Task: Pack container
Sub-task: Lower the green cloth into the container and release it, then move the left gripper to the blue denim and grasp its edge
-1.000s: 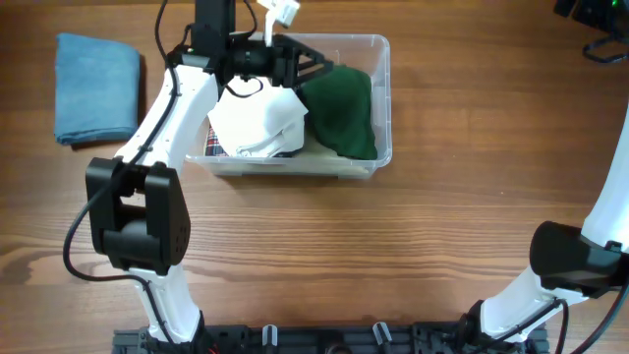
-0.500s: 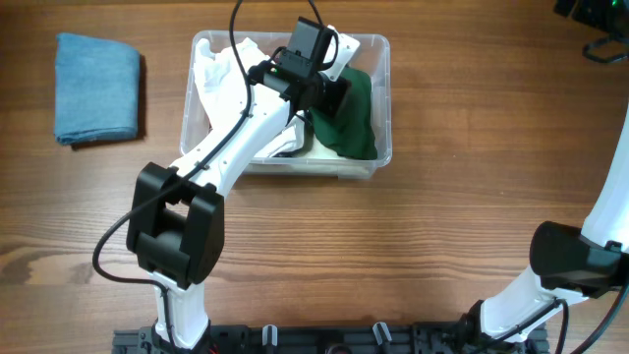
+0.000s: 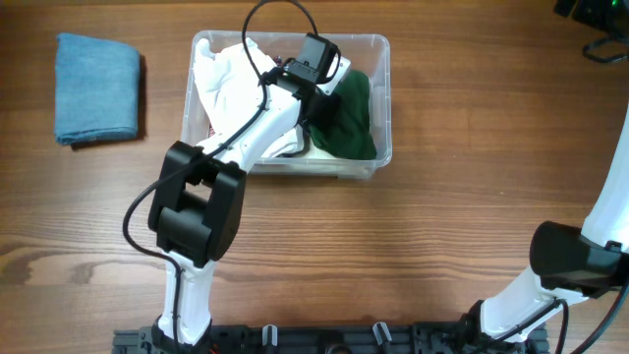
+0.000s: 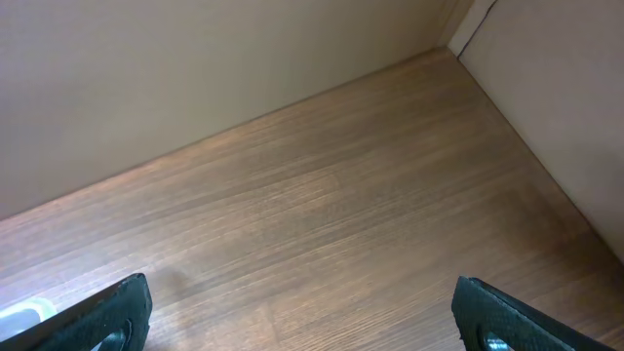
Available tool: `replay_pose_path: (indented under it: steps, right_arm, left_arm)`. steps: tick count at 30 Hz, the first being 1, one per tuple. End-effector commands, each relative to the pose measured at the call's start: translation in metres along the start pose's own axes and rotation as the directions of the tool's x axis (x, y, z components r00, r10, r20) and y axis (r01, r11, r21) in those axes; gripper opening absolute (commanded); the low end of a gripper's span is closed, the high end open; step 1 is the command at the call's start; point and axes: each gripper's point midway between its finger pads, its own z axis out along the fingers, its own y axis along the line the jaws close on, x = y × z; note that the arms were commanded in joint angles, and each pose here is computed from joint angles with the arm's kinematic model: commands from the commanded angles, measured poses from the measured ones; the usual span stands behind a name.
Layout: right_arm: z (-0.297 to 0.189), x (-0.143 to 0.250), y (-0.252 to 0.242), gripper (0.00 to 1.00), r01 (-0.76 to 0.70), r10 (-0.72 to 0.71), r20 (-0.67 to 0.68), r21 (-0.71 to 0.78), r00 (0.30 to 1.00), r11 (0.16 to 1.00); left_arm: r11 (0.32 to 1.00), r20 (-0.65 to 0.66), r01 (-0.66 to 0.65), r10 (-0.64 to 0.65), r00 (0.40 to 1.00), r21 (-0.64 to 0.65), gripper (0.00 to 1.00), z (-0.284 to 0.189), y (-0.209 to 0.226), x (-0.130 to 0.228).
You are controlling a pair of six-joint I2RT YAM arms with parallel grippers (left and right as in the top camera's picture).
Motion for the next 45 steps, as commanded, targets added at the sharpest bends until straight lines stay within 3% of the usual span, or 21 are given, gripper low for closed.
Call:
replay_pose_path:
  steps: [1,7,13,18,21,22,23,29,35,40,45]
  right_arm:
    - [0.002,0.000,-0.001,1.00,-0.018,0.018,-0.001,0.010,1.000,1.000]
    - [0.002,0.000,-0.001,1.00,-0.018,0.018,-0.001,0.010,1.000,1.000]
    - [0.002,0.000,-0.001,1.00,-0.018,0.018,-0.001,0.010,1.000,1.000]
    - [0.002,0.000,-0.001,1.00,-0.018,0.018,-0.001,0.010,1.000,1.000]
    - [0.002,0.000,-0.001,1.00,-0.018,0.018,-0.001,0.010,1.000,1.000]
    - [0.002,0.000,-0.001,1.00,-0.018,0.018,-0.001,0.009,1.000,1.000]
    - [0.002,0.000,-0.001,1.00,-0.018,0.018,-0.001,0.009,1.000,1.000]
    - [0.002,0.000,-0.001,1.00,-0.018,0.018,-0.001,0.009,1.000,1.000]
    - [0.002,0.000,-0.001,1.00,-0.018,0.018,-0.001,0.010,1.000,1.000]
    - [0.002,0.000,-0.001,1.00,-0.018,0.018,-0.001,0.010,1.000,1.000]
    - [0.002,0.000,-0.001,0.99,-0.018,0.018,-0.001,0.010,1.000,1.000]
  left_arm:
    - [0.999,-0.011,-0.006,0.005,1.000,-0.053,0.04,0.009,0.012,0.001]
    - [0.998,0.113,-0.006,0.012,0.994,-0.058,0.06,-0.050,0.007,-0.045]
    - [0.997,0.271,0.041,-0.020,0.962,-0.072,0.28,-0.159,0.012,-0.082]
    - [0.969,0.307,0.199,-0.146,0.941,-0.147,0.64,-0.219,0.073,-0.064]
    - [0.935,0.261,0.293,-0.237,0.936,-0.201,0.84,-0.230,0.123,-0.034]
    - [0.917,0.241,0.332,-0.279,0.930,-0.222,0.96,-0.232,0.143,-0.021]
    - [0.904,0.226,0.359,-0.310,0.924,-0.230,1.00,-0.231,0.157,-0.012]
    - [0.872,0.214,0.415,-0.367,0.905,-0.260,1.00,-0.242,0.211,0.018]
    - [0.763,0.246,0.525,-0.464,0.851,-0.376,1.00,-0.248,0.279,0.051]
    - [0.567,0.182,0.513,-0.538,0.823,-0.644,1.00,-0.218,0.335,0.095]
    - [0.542,0.138,0.491,-0.563,0.814,-0.682,1.00,-0.163,0.356,0.109]
